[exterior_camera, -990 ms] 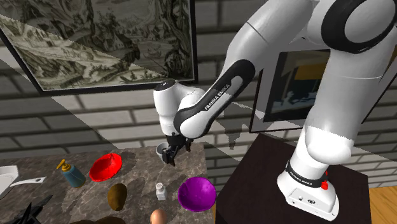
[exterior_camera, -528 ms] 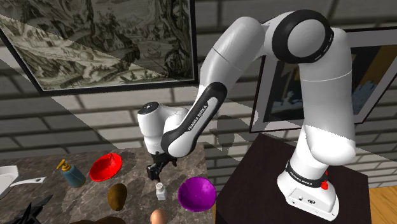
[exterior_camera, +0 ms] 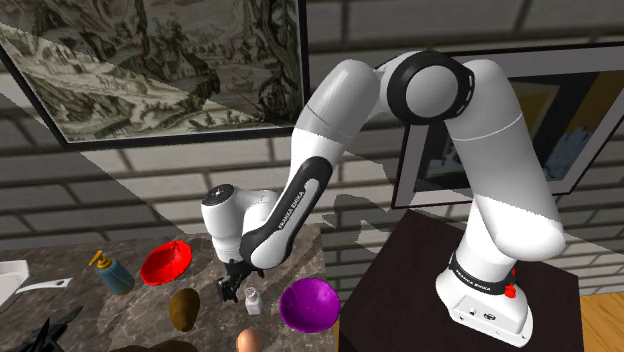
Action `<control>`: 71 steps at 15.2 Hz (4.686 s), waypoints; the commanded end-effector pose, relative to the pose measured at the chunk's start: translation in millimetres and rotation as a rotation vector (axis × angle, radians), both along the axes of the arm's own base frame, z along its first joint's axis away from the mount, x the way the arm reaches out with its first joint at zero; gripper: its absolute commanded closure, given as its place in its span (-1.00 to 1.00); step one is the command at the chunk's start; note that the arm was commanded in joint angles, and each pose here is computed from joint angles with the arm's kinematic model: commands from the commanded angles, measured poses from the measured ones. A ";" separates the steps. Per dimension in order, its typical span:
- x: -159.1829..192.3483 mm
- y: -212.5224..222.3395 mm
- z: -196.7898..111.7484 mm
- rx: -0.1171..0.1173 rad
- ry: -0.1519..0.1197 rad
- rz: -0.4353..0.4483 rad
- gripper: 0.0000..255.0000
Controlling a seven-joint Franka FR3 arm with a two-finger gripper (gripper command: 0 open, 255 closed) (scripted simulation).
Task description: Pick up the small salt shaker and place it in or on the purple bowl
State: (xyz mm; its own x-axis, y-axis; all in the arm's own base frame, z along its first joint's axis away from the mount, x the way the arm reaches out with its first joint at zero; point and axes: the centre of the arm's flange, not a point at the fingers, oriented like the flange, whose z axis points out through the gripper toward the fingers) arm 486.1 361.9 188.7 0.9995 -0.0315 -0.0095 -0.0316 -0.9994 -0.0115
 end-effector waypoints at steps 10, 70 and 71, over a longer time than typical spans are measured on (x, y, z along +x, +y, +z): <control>0.4 0.8 -24.0 0.000 0.000 0.000 -1.00; -142.2 -92.7 78.2 0.000 0.000 0.000 1.00; -142.2 -92.7 73.0 0.000 0.000 0.000 1.00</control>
State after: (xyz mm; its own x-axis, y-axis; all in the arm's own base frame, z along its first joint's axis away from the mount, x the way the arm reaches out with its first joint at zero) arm 344.7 270.7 268.2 0.9995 -0.0317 -0.0095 -0.0319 -0.9994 -0.0114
